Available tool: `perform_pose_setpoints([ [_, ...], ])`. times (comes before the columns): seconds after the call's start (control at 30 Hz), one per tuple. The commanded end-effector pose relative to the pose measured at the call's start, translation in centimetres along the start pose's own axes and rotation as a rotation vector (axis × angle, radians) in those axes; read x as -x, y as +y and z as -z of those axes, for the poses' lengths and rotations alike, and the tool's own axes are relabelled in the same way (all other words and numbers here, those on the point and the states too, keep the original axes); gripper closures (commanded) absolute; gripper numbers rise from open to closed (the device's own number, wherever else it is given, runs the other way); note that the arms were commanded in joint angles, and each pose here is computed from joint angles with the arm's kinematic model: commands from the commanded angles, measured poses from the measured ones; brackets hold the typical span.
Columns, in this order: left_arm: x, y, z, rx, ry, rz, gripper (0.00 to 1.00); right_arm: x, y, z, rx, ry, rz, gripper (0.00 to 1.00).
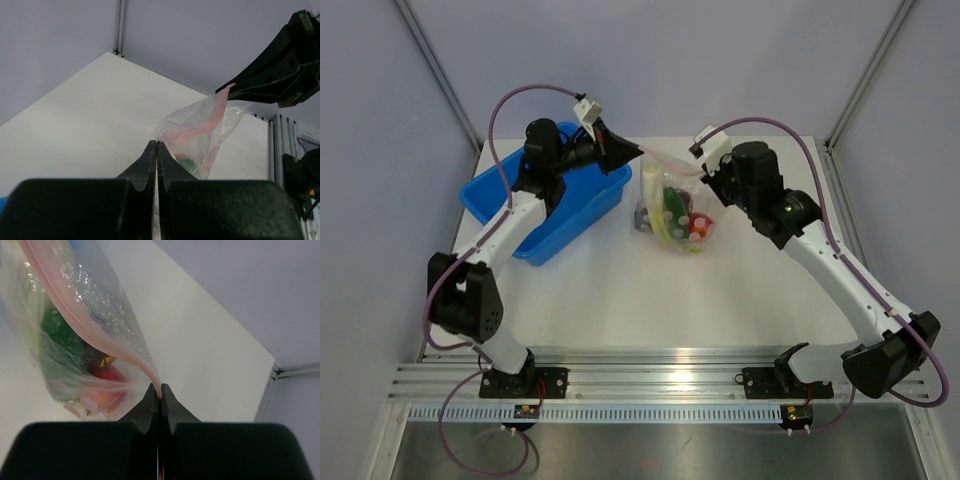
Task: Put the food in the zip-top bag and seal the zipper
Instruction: Place the zipper food storage bag at the center of the board, then reset both arms
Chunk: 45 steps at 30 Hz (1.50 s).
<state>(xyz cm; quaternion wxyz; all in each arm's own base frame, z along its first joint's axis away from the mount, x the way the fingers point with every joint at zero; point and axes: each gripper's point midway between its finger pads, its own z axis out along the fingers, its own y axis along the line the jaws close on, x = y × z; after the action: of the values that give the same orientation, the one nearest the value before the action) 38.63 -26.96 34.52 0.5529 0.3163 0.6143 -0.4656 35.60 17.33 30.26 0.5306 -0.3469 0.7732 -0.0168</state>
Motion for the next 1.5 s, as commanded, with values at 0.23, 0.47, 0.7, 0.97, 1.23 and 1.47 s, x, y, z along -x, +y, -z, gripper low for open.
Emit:
perform_pose_setpoints([
  [0.23, 4.7, 1.1, -1.9, -0.026, -0.177, -0.080, 1.00, 2.0, -0.9, 2.3, 0.007, -0.124, 0.042, 1.00],
  [0.47, 0.4, 1.7, 1.6, 0.066, -0.089, 0.049, 0.12, -5.2, 9.4, 2.9, 0.387, 0.005, -0.162, 0.60],
  [0.7, 7.1, 0.7, 7.2, 0.368, -0.149, -0.106, 0.07, -3.2, 10.1, 6.7, 0.459, -0.023, -0.241, 0.34],
  [0.97, 9.0, -3.3, 12.6, 0.513, -0.176, -0.154, 0.08, -0.8, 8.2, 8.4, 0.377, -0.117, -0.316, 0.31],
  [1.23, 3.7, -3.9, 15.6, 0.612, -0.122, -0.043, 0.07, -2.7, 4.1, 6.6, 0.064, -0.076, -0.551, 0.01],
  [1.47, -0.3, -3.7, 19.4, 0.784, -0.076, 0.034, 0.01, -7.9, -1.1, 6.7, -0.406, 0.058, -0.832, 0.00],
])
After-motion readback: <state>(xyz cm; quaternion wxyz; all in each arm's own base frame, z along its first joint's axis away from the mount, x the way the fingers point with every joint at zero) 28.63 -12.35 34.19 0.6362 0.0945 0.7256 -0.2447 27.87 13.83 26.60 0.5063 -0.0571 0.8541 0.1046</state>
